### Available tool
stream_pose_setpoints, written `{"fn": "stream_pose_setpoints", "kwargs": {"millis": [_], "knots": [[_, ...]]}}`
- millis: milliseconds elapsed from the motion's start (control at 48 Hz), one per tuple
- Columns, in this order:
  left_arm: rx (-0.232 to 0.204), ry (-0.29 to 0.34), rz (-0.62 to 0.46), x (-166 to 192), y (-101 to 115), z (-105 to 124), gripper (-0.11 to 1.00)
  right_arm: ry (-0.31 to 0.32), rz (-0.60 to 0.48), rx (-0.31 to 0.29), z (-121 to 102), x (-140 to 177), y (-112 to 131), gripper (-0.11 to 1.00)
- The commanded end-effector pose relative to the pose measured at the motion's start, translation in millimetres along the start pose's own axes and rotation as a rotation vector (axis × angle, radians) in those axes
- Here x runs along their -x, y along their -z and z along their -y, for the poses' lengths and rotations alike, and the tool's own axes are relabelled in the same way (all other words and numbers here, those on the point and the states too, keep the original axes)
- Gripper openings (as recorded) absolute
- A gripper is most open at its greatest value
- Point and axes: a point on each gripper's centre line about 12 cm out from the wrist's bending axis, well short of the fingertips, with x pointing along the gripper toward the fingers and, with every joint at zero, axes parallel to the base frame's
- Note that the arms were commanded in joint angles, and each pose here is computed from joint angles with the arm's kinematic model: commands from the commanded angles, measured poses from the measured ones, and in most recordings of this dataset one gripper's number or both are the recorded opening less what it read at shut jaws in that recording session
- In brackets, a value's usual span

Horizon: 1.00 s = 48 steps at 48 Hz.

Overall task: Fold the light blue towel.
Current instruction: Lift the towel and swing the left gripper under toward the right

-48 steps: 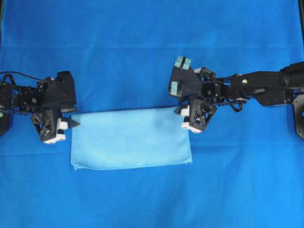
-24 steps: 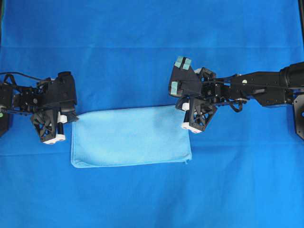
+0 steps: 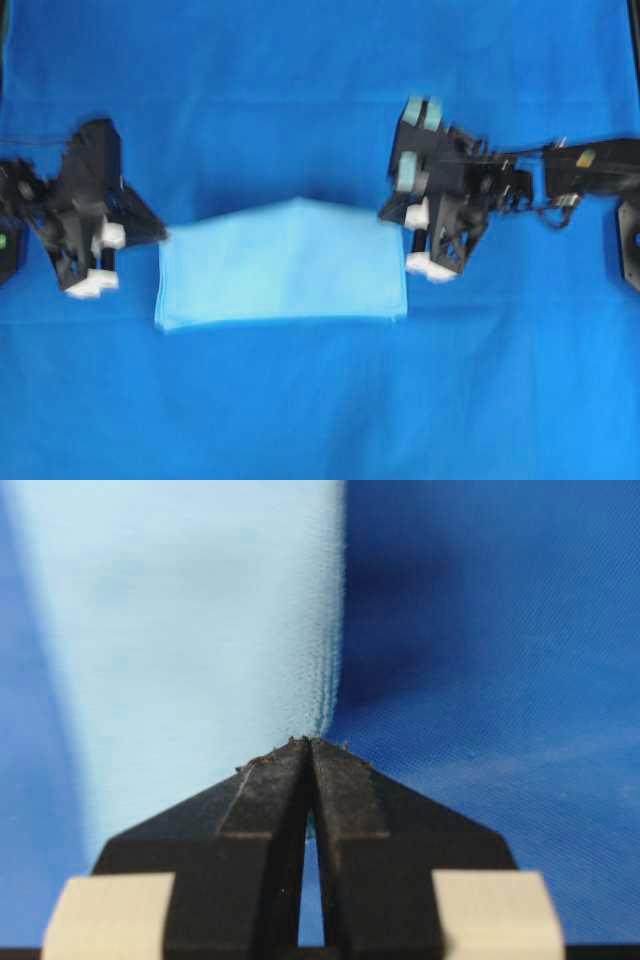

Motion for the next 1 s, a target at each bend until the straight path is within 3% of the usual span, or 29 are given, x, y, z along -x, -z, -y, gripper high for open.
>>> {"fn": "stream_pose_setpoints", "kwargs": {"millis": [0,208,604,979], "knots": [[-0.006,0.023,0.070,13.0,-13.3,5.3,0.02,-0.019,0.065,0.000,-4.4,23.4,-12.5,0.01],[-0.014,0.041,0.126,24.9,-14.4,7.3,0.02,-0.030,0.113,0.000,-4.5,41.3,-15.1,0.01],[-0.029,0.063,0.170,27.1,-18.0,12.0,0.02,-0.030,0.144,-0.004,-2.0,41.8,-19.3,0.01],[-0.114,0.181,0.274,3.7,-37.6,49.7,0.02,0.107,0.221,-0.038,54.4,45.2,-38.3,0.01]]}}
